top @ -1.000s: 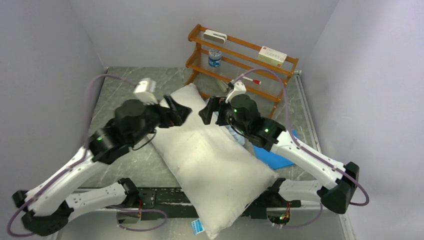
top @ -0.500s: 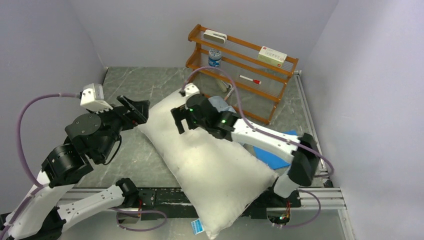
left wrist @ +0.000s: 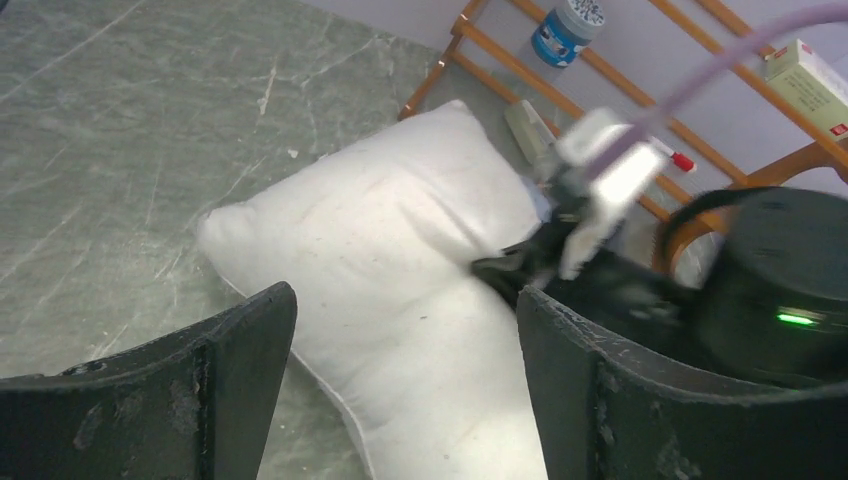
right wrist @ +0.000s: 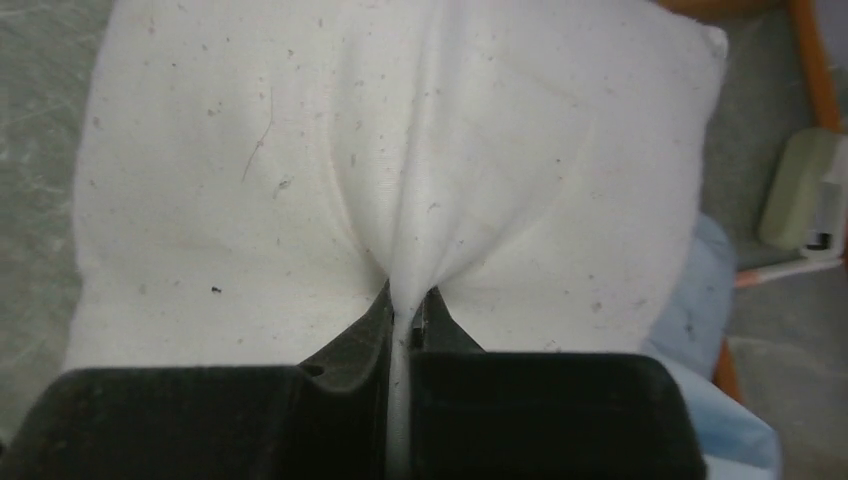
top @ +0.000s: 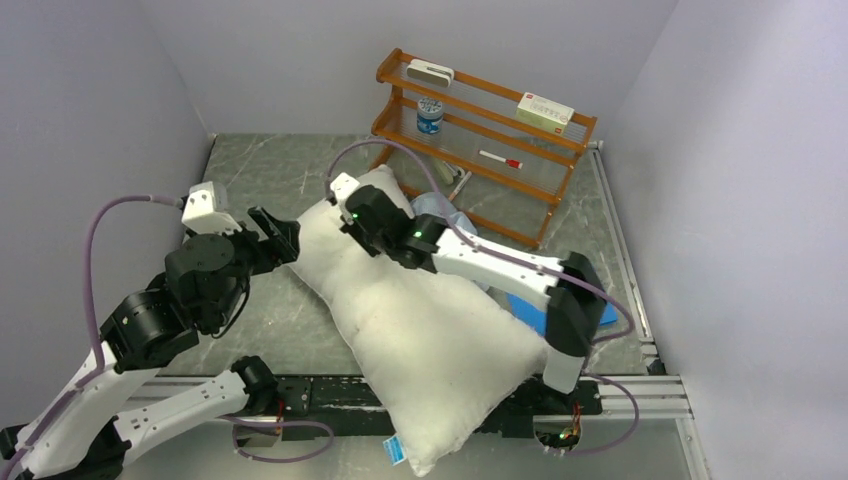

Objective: Put the pillow into the pillowcase

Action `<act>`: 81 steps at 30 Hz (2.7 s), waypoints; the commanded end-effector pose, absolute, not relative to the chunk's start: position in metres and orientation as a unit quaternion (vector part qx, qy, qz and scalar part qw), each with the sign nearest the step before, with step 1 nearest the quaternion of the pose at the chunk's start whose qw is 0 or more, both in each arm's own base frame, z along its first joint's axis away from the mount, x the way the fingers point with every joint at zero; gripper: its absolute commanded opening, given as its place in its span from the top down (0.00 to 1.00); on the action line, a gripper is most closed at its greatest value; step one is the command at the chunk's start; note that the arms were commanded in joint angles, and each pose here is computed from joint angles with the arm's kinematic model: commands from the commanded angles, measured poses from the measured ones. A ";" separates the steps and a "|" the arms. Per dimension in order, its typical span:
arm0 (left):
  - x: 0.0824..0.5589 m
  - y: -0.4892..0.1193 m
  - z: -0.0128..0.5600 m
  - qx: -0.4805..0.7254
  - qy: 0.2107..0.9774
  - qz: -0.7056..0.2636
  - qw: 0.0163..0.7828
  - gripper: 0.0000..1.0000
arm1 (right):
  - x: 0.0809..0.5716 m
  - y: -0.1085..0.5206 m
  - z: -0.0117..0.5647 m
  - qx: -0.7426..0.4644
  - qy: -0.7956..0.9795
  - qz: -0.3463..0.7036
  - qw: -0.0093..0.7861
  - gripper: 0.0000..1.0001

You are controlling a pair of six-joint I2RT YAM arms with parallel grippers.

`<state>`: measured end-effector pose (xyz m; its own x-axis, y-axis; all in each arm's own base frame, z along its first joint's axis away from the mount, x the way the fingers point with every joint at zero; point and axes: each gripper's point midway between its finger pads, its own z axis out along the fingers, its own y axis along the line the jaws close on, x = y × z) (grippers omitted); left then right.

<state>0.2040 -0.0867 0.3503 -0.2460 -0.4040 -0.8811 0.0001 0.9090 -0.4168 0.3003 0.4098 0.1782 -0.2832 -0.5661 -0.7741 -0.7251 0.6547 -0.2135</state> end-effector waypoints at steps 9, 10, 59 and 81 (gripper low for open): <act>0.192 -0.100 0.357 -0.118 0.765 -0.233 0.588 0.22 | 0.287 0.296 0.385 -0.291 0.682 0.155 0.652 1.00; 0.192 -0.102 0.361 -0.116 0.765 -0.240 0.587 0.21 | 0.282 0.290 0.395 -0.287 0.672 0.165 0.663 1.00; 0.226 -0.292 0.047 -0.078 0.877 -0.351 0.317 0.17 | 0.215 0.171 0.534 -0.143 0.550 0.225 0.791 1.00; 0.318 -0.162 0.149 -0.218 0.827 -0.247 0.455 0.95 | 0.232 0.203 0.505 -0.213 0.560 0.188 0.778 1.00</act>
